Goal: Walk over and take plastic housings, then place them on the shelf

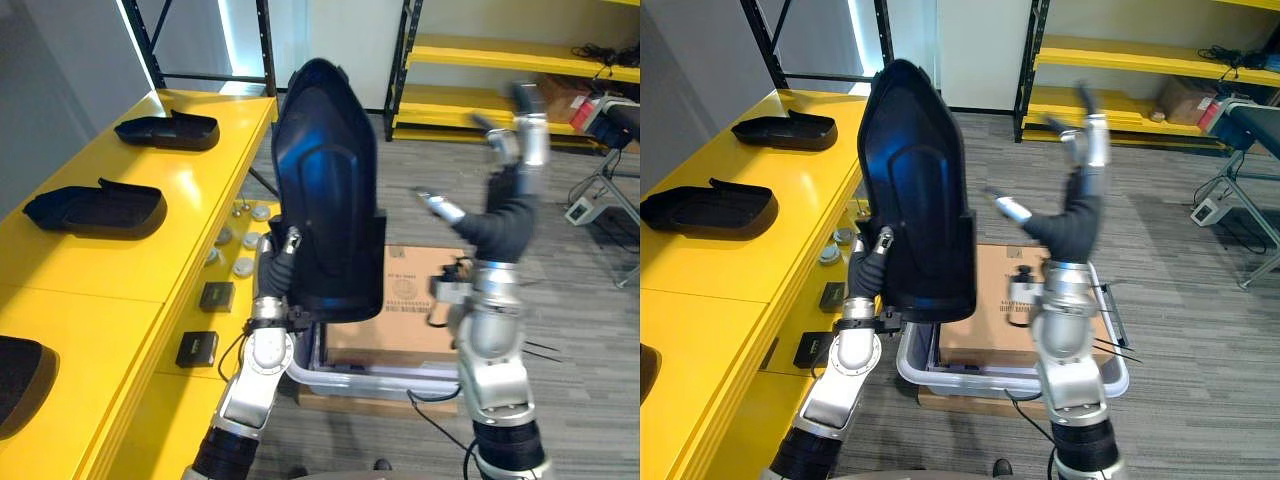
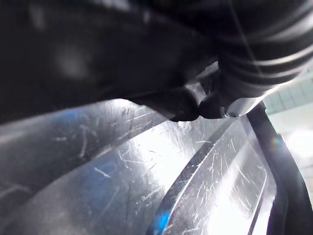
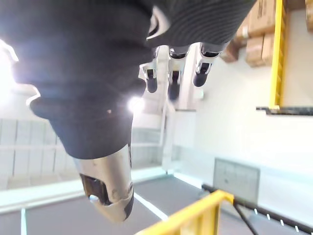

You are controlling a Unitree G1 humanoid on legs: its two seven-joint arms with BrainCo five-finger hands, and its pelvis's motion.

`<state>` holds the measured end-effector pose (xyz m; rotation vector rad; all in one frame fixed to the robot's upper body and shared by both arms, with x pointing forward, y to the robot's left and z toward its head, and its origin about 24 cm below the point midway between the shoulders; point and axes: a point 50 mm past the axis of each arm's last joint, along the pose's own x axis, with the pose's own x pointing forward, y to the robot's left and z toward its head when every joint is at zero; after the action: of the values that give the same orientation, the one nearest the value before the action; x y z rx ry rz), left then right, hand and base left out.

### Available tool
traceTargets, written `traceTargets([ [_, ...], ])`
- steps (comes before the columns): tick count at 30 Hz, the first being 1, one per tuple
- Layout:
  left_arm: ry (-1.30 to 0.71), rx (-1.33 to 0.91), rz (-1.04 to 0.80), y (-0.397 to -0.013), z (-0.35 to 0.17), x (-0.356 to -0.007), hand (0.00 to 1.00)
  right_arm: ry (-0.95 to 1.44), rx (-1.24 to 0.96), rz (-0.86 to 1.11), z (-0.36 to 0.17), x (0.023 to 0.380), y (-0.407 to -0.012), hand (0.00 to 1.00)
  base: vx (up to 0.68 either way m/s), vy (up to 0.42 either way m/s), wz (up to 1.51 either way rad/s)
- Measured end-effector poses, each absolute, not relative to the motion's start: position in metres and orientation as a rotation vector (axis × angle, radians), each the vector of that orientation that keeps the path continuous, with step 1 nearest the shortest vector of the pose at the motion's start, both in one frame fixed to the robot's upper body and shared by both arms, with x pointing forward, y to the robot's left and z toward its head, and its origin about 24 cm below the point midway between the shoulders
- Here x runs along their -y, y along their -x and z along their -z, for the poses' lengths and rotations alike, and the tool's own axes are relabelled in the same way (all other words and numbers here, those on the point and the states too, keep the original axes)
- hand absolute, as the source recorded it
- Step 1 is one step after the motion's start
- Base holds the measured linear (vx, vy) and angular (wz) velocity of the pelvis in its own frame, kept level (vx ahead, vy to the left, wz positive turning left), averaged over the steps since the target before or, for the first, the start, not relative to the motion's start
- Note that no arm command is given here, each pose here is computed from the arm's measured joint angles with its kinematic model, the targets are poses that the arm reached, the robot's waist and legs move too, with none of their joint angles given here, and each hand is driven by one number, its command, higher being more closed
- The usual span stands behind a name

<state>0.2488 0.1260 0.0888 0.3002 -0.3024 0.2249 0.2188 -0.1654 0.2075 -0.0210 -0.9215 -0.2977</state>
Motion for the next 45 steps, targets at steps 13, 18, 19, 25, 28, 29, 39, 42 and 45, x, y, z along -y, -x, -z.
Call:
traceTargets([
  [13, -0.282, 0.346, -0.414, -0.211, -0.100, -0.167, 1.00, 0.070, -0.014, 0.849, -0.015, 0.293, -0.175, 0.00, 0.00, -0.004, 0.01],
  [18, -0.275, 0.342, -0.390, -0.197, -0.100, -0.167, 1.00, -0.098, -0.491, 0.855, 0.083, 0.273, -0.124, 0.00, -0.02, -0.027, 0.08],
  [19, -0.273, 0.340, -0.387, -0.196, -0.099, -0.167, 1.00, -0.114, -0.533, 0.843, 0.091, 0.267, -0.118, 0.00, -0.03, -0.030, 0.18],
  [25, -0.222, 0.313, -0.345, -0.188, -0.094, -0.159, 1.00, -0.218, -0.878, 0.633, 0.143, 0.208, -0.080, 0.00, -0.05, -0.031, 0.25],
  [28, -0.200, 0.319, -0.328, -0.188, -0.096, -0.155, 1.00, -0.221, -0.945, 0.555, 0.150, 0.192, -0.075, 0.00, -0.03, -0.038, 0.73],
  [29, -0.185, 0.332, -0.317, -0.188, -0.098, -0.152, 1.00, -0.214, -0.951, 0.540, 0.151, 0.190, -0.075, 0.00, 0.01, -0.019, 1.19],
  [39, -0.078, 0.458, -0.295, -0.191, -0.124, -0.140, 1.00, -0.142, -0.914, 0.466, 0.146, 0.182, -0.098, 0.00, -0.03, 0.003, 1.36],
  [42, -0.063, 0.461, -0.293, -0.192, -0.125, -0.139, 1.00, -0.118, -0.934, 0.488, 0.147, 0.185, -0.088, 0.00, 0.05, 0.013, 0.75],
  [45, -0.046, 0.471, -0.276, -0.193, -0.126, -0.138, 1.00, -0.113, -0.911, 0.488, 0.143, 0.186, -0.091, 0.00, 0.07, 0.115, 0.48],
])
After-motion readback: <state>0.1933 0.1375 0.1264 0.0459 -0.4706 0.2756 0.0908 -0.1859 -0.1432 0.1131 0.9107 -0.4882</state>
